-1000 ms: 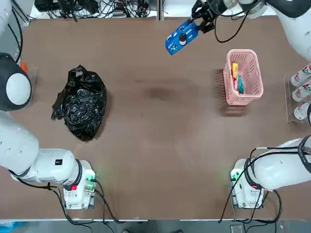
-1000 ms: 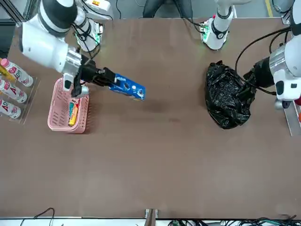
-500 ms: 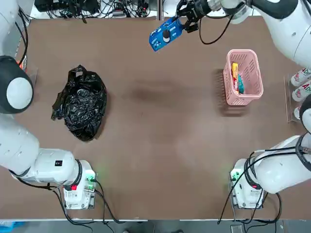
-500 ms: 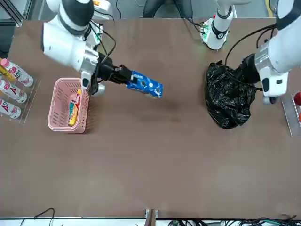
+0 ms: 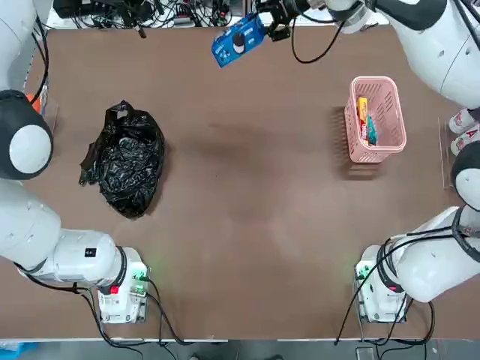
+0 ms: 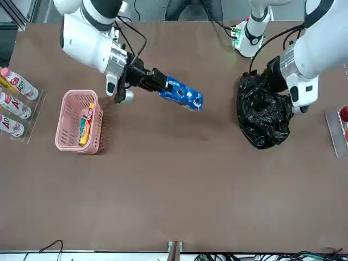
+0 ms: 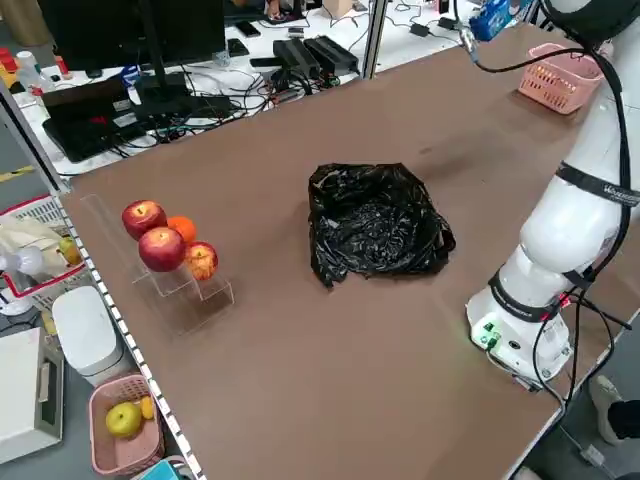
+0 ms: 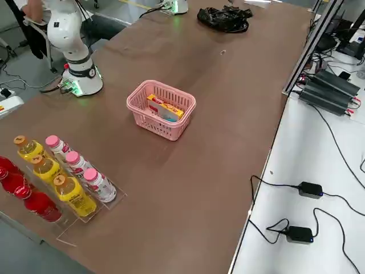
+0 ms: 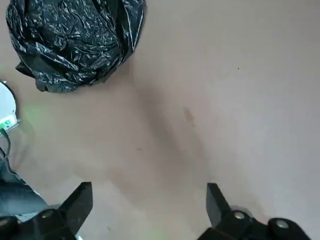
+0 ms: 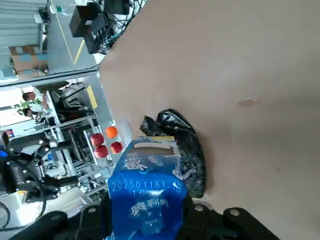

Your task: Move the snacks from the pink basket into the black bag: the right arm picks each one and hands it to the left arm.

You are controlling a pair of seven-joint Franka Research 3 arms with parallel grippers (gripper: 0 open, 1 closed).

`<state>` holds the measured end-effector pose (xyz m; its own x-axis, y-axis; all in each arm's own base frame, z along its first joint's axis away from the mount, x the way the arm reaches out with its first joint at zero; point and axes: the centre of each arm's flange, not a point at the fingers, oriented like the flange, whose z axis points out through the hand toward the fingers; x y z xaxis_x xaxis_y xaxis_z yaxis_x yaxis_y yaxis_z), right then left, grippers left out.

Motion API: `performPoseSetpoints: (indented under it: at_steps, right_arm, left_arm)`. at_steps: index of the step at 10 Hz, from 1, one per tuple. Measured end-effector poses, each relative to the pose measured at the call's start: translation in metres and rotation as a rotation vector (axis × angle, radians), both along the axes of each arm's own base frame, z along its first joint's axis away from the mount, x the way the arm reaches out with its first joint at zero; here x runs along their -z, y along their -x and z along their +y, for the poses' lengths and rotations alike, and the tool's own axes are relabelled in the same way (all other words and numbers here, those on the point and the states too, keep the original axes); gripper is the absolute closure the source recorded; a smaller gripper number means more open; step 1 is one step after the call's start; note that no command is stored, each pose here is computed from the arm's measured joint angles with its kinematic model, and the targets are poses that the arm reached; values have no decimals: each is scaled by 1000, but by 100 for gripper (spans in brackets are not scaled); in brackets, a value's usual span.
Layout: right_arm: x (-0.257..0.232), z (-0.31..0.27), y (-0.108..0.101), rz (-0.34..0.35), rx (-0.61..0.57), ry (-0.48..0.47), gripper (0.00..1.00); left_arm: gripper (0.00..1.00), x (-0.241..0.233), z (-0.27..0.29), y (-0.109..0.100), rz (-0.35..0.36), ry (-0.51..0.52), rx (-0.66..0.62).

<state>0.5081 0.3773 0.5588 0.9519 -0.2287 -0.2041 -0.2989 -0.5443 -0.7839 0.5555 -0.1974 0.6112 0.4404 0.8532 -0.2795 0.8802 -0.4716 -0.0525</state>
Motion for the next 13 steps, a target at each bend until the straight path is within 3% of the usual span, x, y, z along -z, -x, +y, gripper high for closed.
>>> performPoseSetpoints:
  at_steps: [5,9,13]
  right_arm:
    - [4,17,-5,-4,4,-3,50]
    - [-5,34,3,-4,17,-20,50]
    - [-11,48,7,2,23,-33,50]
  left_arm:
    - [0,-10,-34,2,76,91,-326]
    - [0,11,-108,13,98,116,-340]
    - [0,32,-112,-3,102,131,-361]
